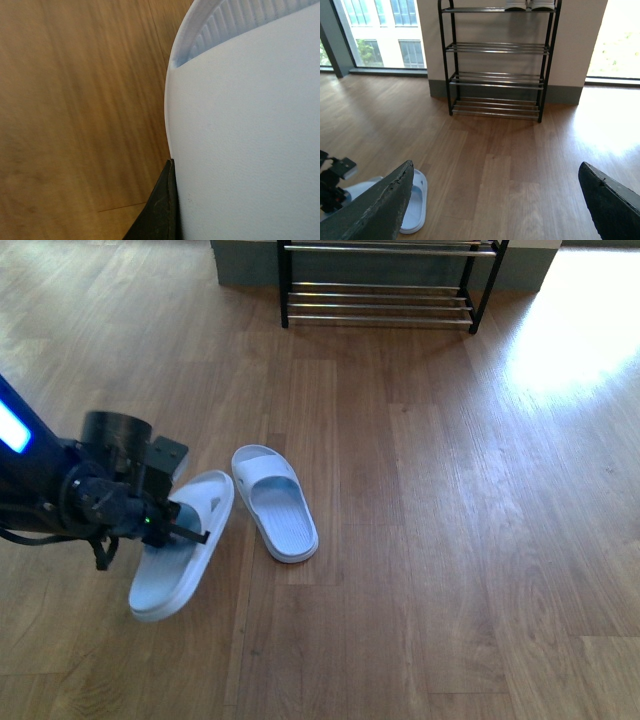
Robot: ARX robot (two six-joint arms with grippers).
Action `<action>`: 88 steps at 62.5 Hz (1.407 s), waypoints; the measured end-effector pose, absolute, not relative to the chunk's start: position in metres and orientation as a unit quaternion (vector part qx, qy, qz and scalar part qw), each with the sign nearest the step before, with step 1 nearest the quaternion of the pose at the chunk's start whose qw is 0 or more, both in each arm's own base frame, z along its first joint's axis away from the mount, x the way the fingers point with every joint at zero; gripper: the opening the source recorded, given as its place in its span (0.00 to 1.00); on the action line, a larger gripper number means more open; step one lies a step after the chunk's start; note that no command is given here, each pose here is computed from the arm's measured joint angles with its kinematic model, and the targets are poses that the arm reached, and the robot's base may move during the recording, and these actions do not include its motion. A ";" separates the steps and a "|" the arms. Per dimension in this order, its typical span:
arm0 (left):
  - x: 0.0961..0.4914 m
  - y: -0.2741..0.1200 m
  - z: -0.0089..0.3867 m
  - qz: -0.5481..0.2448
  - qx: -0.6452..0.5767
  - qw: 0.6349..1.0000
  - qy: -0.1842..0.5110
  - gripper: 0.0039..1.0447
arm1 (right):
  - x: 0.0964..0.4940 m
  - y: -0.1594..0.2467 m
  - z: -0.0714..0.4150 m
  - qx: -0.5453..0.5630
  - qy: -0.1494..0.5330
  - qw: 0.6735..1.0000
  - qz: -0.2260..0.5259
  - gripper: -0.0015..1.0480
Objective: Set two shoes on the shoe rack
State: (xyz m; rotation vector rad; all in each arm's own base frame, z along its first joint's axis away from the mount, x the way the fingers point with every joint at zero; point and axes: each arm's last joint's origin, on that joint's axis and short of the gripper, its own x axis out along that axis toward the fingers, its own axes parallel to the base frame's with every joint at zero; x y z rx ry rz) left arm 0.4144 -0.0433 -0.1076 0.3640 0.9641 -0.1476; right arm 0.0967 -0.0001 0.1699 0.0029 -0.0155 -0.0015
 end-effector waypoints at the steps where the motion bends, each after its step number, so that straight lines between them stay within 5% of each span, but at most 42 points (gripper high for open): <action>1: 0.413 -0.041 -0.099 -0.068 0.178 0.871 0.452 0.01 | 0.097 0.000 0.170 0.001 -0.008 1.000 -0.001 0.91; 11: 0.379 -0.016 -0.013 -0.036 0.203 0.899 0.386 0.01 | 0.097 0.000 0.170 0.001 -0.008 1.000 -0.001 0.91; 27: 0.260 0.001 0.089 0.011 0.184 0.933 0.309 0.01 | 0.097 0.000 0.170 0.001 -0.008 1.000 -0.001 0.91; 47: 0.167 0.005 0.124 0.064 0.148 0.948 0.273 0.01 | 0.097 0.000 0.170 0.001 -0.008 1.000 -0.001 0.91; 88: 0.165 0.004 0.129 0.067 0.139 0.955 0.254 0.01 | 0.097 0.000 0.170 0.001 -0.008 1.000 -0.001 0.91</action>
